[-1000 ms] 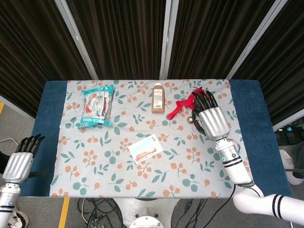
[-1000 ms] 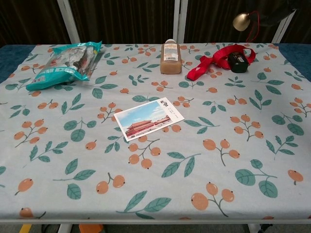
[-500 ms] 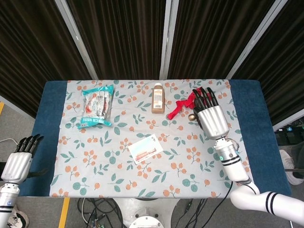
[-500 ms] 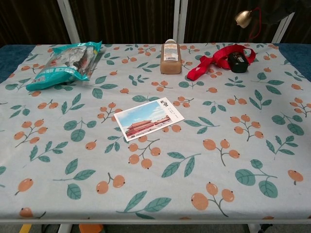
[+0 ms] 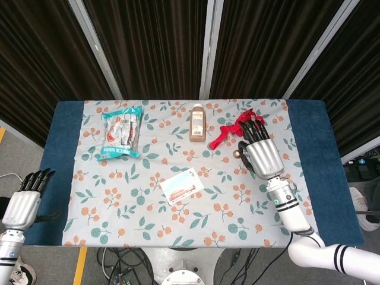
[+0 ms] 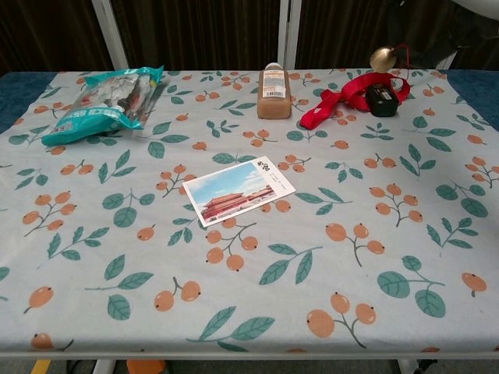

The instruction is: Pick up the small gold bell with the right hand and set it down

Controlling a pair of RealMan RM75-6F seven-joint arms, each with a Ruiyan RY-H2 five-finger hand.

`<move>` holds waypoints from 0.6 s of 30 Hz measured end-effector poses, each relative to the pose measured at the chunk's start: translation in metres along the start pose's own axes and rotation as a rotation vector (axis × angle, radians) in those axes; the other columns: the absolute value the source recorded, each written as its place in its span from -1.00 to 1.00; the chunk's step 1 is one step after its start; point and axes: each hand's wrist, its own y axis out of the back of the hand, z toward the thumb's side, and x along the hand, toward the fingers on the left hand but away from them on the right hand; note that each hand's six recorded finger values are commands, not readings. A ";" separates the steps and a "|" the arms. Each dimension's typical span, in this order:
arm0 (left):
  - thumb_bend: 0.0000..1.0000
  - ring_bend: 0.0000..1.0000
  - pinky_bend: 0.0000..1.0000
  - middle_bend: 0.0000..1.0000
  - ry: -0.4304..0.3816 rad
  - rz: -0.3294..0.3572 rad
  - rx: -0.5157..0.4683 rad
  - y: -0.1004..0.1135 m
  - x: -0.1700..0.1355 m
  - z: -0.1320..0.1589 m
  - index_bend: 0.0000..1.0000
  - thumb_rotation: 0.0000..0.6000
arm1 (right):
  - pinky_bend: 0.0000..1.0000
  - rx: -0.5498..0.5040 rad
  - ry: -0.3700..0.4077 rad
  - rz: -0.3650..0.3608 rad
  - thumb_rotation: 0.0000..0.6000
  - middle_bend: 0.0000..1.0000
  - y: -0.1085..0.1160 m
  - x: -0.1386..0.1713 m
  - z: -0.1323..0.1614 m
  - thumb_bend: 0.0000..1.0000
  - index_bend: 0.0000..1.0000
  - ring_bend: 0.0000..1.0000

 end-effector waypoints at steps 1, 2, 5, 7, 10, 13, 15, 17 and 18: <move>-0.96 -1.00 -0.93 -0.94 -0.001 -0.001 -0.001 -0.001 0.000 0.000 -0.89 1.00 | -1.00 0.014 0.007 0.025 1.00 -0.79 -0.006 0.002 0.000 -0.13 0.70 -1.00; -0.96 -1.00 -0.93 -0.94 -0.001 -0.001 -0.001 -0.001 0.000 0.001 -0.89 1.00 | -1.00 0.020 0.012 0.046 1.00 -0.79 -0.010 0.004 0.000 -0.13 0.70 -1.00; -0.96 -1.00 -0.93 -0.94 -0.001 -0.001 -0.002 -0.001 0.000 0.001 -0.89 1.00 | -1.00 0.033 0.018 0.097 1.00 -0.79 -0.021 0.007 0.000 -0.13 0.70 -1.00; -0.96 -1.00 -0.93 -0.94 0.000 -0.001 -0.003 -0.001 0.000 0.001 -0.89 1.00 | -1.00 0.060 0.021 0.141 1.00 -0.79 -0.030 0.009 -0.001 -0.13 0.70 -1.00; -0.96 -1.00 -0.93 -0.94 0.002 -0.001 -0.004 -0.001 0.000 0.000 -0.89 1.00 | -1.00 0.094 0.018 0.202 1.00 -0.79 -0.043 0.011 -0.002 -0.13 0.70 -1.00; -0.96 -1.00 -0.93 -0.94 0.004 -0.001 -0.006 -0.001 -0.001 -0.002 -0.89 1.00 | -1.00 0.120 0.011 0.247 1.00 -0.80 -0.052 0.011 -0.004 -0.13 0.70 -1.00; -0.96 -1.00 -0.93 -0.94 0.005 0.000 -0.007 -0.001 -0.001 -0.002 -0.89 1.00 | -1.00 0.136 0.006 0.271 1.00 -0.80 -0.057 0.010 -0.005 -0.14 0.70 -1.00; -0.96 -1.00 -0.93 -0.94 0.006 0.001 -0.008 0.000 -0.002 -0.003 -0.89 1.00 | -1.00 0.151 0.002 0.300 1.00 -0.80 -0.063 0.009 -0.006 -0.14 0.70 -1.00; -0.96 -1.00 -0.93 -0.94 0.007 0.001 -0.008 0.000 -0.002 -0.003 -0.89 1.00 | -1.00 0.156 0.000 0.312 1.00 -0.80 -0.066 0.008 -0.006 -0.14 0.70 -1.00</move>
